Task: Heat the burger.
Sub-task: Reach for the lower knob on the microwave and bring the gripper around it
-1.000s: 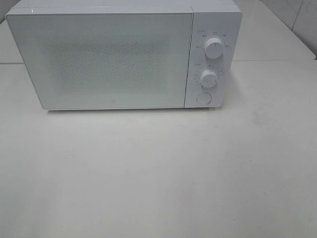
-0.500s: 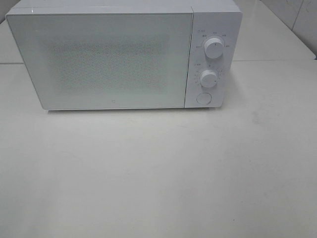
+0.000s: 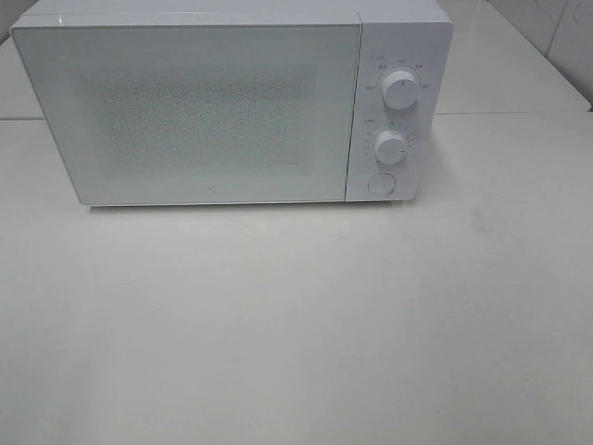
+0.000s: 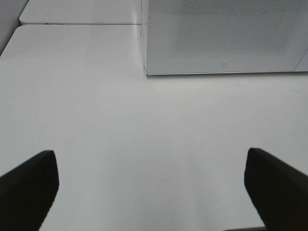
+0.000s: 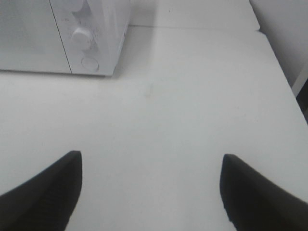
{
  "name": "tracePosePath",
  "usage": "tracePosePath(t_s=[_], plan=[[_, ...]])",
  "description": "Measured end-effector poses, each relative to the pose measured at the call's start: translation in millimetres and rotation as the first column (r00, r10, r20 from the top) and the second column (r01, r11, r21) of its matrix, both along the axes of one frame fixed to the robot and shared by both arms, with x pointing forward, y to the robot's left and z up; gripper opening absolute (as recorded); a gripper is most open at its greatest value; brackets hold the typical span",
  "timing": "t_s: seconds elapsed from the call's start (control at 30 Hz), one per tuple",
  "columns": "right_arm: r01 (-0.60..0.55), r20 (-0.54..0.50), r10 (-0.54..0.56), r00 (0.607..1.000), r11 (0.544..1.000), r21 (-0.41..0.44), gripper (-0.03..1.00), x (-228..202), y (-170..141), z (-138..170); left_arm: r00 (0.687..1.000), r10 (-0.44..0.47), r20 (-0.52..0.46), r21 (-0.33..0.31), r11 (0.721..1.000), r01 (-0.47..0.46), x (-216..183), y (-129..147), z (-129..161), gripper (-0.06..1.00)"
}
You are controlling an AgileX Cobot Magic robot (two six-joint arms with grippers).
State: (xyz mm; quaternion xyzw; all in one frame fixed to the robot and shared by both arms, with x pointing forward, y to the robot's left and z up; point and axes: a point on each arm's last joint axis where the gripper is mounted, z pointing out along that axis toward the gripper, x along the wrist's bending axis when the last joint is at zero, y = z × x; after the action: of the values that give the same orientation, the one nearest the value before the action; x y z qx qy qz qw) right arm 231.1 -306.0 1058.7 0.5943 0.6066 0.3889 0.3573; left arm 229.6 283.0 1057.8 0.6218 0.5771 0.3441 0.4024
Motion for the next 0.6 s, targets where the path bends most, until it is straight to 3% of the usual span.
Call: tracePosePath(t_s=[0.13, 0.6], plan=[[-0.005, 0.069, 0.005, 0.998, 1.000, -0.001, 0.76, 13.5, 1.9, 14.4, 1.000, 0.000, 0.000, 0.000, 1.000, 0.000, 0.0, 0.0, 0.0, 0.97], [-0.031, 0.137, 0.032, 0.990, 0.999, -0.007, 0.76, 74.9, 11.7, 33.7, 1.000, 0.000, 0.000, 0.000, 1.000, 0.000, 0.0, 0.0, 0.0, 0.97]])
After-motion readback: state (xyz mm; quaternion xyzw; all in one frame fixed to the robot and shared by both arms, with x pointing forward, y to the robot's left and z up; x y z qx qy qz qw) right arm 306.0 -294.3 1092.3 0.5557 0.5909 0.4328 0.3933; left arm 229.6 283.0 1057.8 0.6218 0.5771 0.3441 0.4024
